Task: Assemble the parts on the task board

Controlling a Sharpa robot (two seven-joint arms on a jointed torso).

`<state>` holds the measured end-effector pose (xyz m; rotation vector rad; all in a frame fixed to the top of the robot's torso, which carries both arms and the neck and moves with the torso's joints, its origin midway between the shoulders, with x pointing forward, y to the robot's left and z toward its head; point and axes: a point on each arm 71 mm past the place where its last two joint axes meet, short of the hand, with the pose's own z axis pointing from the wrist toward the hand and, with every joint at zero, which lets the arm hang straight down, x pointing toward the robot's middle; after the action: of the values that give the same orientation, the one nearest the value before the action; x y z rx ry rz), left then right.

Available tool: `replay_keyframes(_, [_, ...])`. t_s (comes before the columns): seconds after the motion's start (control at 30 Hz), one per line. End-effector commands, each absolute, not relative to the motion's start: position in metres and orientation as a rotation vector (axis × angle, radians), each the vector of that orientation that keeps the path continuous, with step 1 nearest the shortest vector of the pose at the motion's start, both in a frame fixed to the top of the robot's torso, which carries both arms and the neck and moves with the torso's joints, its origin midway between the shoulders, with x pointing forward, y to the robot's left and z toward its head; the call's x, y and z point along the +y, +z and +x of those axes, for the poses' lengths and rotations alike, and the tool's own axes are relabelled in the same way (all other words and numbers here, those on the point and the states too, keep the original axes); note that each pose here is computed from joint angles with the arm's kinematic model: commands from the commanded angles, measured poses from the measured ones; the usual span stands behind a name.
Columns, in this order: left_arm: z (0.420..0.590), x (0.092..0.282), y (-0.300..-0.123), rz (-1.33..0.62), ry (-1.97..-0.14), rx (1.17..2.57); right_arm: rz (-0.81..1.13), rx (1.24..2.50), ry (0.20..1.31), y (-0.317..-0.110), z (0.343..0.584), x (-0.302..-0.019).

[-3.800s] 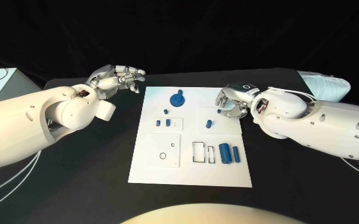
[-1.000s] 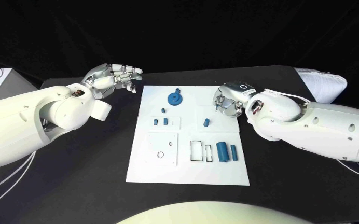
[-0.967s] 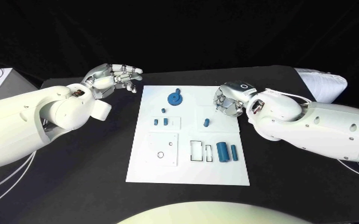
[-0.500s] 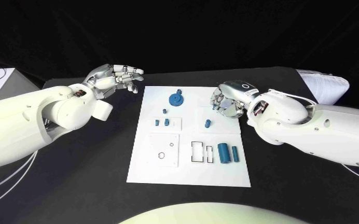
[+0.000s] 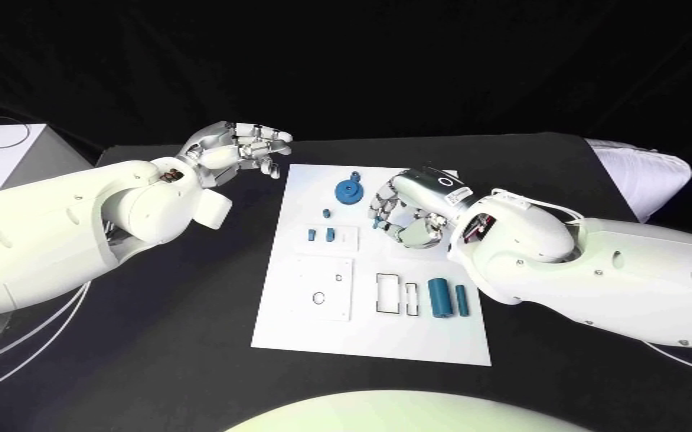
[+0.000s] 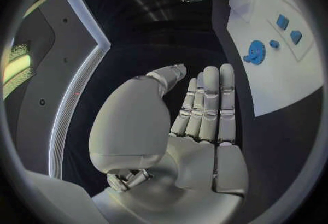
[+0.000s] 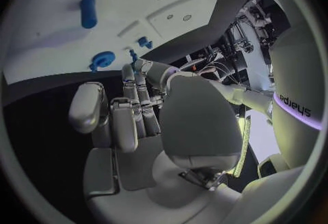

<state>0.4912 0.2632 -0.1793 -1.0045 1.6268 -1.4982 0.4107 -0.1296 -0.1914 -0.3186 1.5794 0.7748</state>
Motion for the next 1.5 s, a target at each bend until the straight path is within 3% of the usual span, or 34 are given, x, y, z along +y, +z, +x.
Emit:
replay_keyframes(0.03, [0.49,0.258,-0.178,-0.981,-1.533,1.63,-0.347,1.553,0.819,-0.194,0.406,-0.118])
replay_keyframes(0.5, [0.489,0.252,-0.178,-0.979,-1.537,1.634,-0.397,1.575,0.893,-0.224,0.392,-0.08])
replay_keyframes(1.5, [0.49,0.248,-0.178,-0.972,-1.543,1.644,-0.423,1.642,0.841,-0.256,0.381,-0.072])
